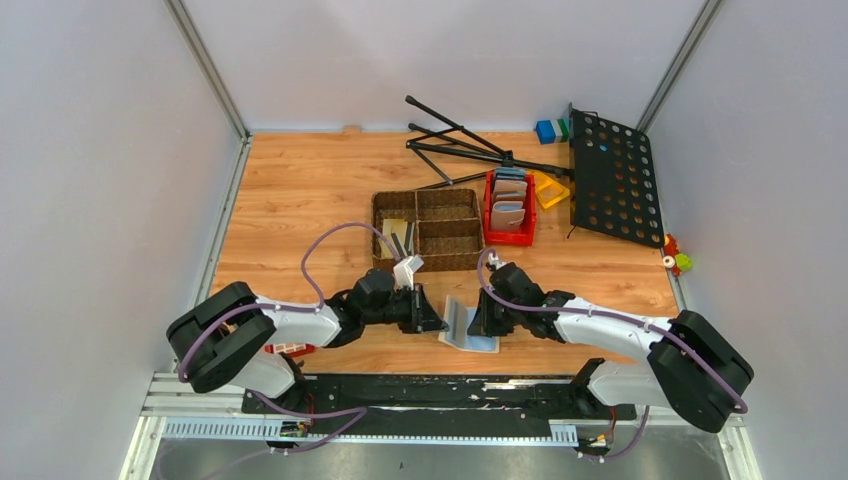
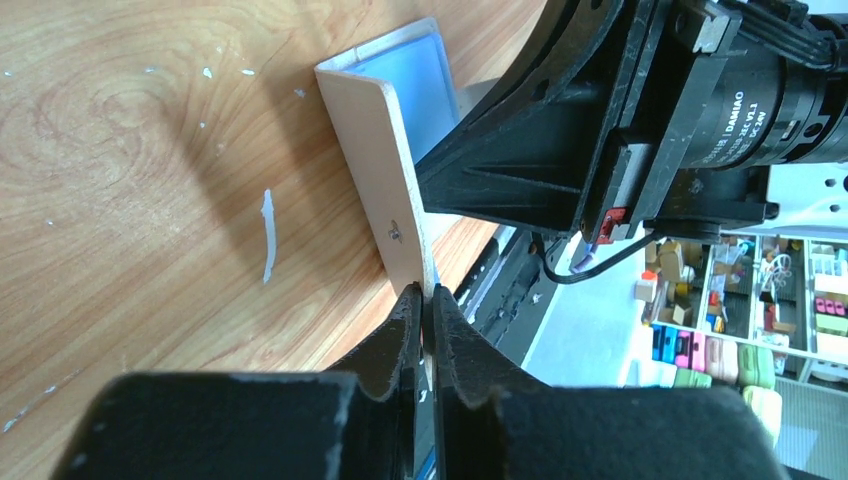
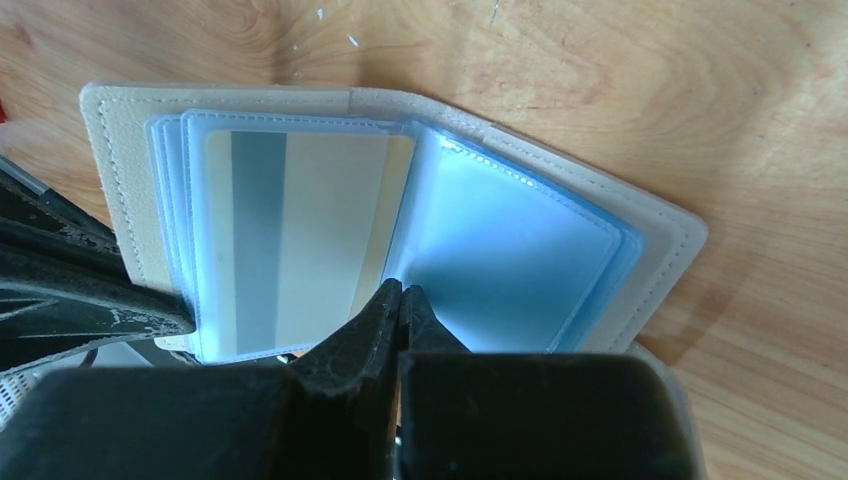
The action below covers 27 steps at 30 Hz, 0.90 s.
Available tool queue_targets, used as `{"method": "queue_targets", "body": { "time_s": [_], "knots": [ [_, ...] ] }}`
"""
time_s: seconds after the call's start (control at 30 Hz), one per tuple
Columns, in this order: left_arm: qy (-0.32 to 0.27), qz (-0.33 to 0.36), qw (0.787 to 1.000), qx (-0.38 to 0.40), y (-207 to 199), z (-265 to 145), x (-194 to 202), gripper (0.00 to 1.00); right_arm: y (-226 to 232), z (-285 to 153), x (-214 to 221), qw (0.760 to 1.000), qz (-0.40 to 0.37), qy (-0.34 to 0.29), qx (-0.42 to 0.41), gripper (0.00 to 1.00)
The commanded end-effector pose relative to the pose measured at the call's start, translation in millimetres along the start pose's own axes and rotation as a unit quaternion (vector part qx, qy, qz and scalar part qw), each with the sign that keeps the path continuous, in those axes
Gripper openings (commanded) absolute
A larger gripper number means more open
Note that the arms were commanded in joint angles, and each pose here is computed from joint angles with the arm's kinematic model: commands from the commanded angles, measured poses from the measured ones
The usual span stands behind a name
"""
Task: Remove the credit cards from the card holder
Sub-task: Remove the credit card from the card holder.
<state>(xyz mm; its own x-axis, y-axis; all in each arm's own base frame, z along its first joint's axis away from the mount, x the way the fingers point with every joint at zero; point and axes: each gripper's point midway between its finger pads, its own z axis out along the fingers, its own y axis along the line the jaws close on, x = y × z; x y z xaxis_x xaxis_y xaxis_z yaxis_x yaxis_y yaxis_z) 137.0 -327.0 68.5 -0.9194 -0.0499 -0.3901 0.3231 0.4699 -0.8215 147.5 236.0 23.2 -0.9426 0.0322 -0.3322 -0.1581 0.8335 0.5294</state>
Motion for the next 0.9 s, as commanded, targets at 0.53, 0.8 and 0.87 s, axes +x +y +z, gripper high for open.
{"method": "queue_targets", "body": {
  "time_s": [0.53,0.8,0.87],
  "knots": [
    [0.037,0.054,0.996,-0.054,-11,16,-5,0.01,-6,0,19,1.000,-0.006,0.020,-0.018,0.00],
    [0.044,0.063,0.993,-0.084,-8,14,-5,0.00,8,-15,8,0.999,-0.012,-0.013,-0.050,0.18],
    [0.042,0.064,0.994,-0.083,-10,13,-7,0.00,14,-23,3,0.997,-0.011,-0.028,-0.065,0.29]
  ]
}}
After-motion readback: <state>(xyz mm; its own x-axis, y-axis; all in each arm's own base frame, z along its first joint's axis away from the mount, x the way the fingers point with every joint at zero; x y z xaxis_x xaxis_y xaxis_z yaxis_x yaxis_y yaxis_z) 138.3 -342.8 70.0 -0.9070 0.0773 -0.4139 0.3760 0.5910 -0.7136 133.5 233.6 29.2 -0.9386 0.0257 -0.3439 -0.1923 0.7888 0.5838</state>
